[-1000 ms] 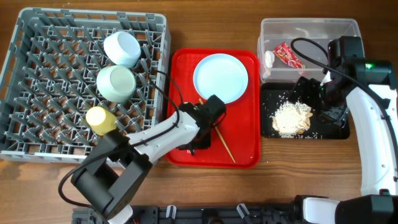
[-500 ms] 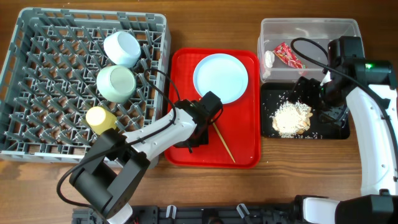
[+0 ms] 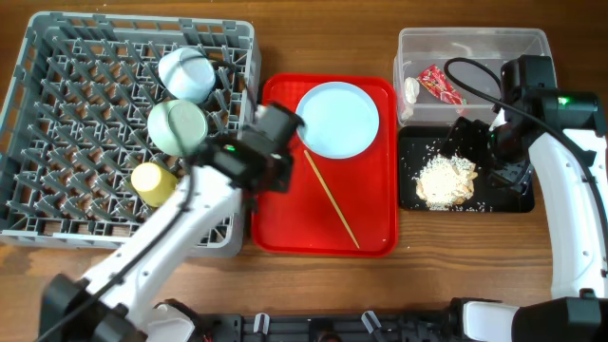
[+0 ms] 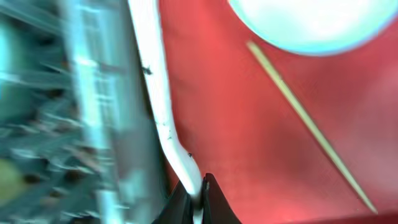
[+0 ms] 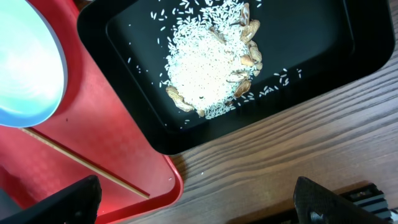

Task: Sort waste into correct bins and load items into the dishwasher rack
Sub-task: 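Carry the fork with the left gripper into the rack and release, then grasp the wooden chopstick with the left gripper and drop it in the rack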

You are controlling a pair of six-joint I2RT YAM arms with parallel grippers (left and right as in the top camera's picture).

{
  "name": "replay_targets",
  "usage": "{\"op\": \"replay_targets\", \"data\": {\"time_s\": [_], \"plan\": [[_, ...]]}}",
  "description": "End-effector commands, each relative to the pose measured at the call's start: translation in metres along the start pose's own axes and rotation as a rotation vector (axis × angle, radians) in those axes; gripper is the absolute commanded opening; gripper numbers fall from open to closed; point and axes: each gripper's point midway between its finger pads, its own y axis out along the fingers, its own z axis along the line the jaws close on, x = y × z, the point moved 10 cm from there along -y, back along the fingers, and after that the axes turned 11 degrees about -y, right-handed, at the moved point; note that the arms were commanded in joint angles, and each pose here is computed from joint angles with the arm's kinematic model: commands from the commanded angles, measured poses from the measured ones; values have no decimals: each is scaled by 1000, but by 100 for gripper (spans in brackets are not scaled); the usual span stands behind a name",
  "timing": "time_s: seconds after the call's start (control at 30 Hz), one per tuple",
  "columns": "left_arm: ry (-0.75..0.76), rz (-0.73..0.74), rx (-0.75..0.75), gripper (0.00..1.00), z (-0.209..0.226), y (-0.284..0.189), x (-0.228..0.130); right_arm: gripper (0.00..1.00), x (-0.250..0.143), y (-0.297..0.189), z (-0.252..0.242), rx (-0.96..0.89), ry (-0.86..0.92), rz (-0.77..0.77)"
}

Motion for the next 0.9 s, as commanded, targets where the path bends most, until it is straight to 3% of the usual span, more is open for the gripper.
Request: {"op": "replay_targets", "data": {"time_s": [0.0,0.1,0.3,0.37,0.4,0.43,0.47,0.53,0.6,0.7,0.8,0.87], "plan": [[19,-122,83,4,46,-6,34,100,-1,-6,0,14,-5,-18],[-83,-132,65,4,72,9,53,100,-1,-6,0,14,-4,-18],[-70,-55,45,4,73,49,60,100,-1,-6,1,29,-5,-15],[-71,-48,48,42,73,52,60,100,-1,-6,1,29,-5,-15],[-71,-50,48,44,73,52,60,100,-1,-6,1,29,-5,-15],[-71,-51,48,58,73,52,60,100,-1,-6,1,28,-5,-15],[-70,-51,47,83,73,51,60,100,-1,-6,1,29,-5,-15],[-66,-53,37,84,69,49,59,100,-1,-6,1,28,-5,-15],[-4,-14,-155,86,33,41,49,100,-1,-6,1,29,-5,-15],[-11,42,-254,84,-11,36,30,100,-1,-6,1,29,-6,-18],[30,61,-265,70,-40,32,12,100,-1,-6,1,29,-6,-15],[26,69,-267,66,-43,31,9,100,-1,-6,1,29,-6,-15]]}}
